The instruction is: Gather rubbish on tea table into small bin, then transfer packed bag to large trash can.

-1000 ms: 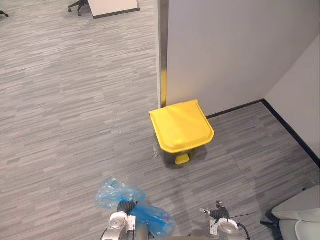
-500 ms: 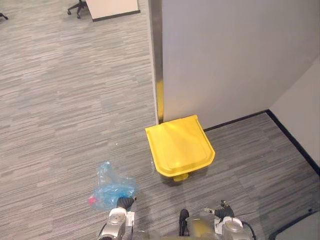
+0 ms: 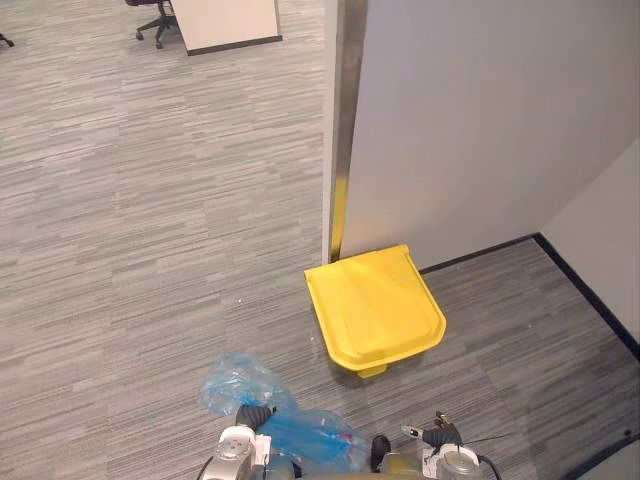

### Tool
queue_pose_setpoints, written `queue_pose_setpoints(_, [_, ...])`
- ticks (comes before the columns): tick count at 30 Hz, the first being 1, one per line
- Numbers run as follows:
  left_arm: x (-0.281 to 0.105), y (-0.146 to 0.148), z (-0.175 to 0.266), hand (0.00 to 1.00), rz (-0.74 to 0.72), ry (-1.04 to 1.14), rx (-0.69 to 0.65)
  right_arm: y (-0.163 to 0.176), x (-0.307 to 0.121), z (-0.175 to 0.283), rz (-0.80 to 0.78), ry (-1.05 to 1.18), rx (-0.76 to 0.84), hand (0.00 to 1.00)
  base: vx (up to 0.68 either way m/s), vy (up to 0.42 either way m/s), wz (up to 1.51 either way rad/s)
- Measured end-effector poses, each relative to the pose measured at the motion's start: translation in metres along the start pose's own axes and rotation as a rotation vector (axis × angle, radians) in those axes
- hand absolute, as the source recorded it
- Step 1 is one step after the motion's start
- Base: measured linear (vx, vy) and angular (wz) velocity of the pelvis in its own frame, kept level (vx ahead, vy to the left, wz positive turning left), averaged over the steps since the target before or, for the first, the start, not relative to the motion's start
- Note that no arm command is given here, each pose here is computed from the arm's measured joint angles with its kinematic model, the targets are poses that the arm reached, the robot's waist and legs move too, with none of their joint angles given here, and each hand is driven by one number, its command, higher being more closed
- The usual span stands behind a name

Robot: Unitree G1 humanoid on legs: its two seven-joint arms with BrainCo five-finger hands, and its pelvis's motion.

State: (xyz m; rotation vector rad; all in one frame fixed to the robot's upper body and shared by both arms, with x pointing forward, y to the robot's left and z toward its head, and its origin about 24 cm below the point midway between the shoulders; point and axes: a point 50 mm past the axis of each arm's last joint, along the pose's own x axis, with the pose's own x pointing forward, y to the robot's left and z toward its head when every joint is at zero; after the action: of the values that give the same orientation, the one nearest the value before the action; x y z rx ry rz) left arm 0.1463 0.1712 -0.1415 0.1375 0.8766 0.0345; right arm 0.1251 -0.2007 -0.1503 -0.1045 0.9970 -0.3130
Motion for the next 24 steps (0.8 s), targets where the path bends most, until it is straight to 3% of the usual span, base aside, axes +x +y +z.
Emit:
queue_pose_setpoints(15, [0.002, 0.022, 0.002, 1.0, 0.069, -0.003, 0.015, 0.009, 0.005, 0.028, 0.02, -0.073, 0.006, 0.0, 0.03, 0.025, -0.16])
queue_pose_setpoints(24, [0.007, -0.007, 0.021, 1.0, 0.011, -0.049, -0.058, 0.01, 0.005, 0.045, 0.012, -0.134, -0.017, 0.0, 0.23, -0.072, 0.07])
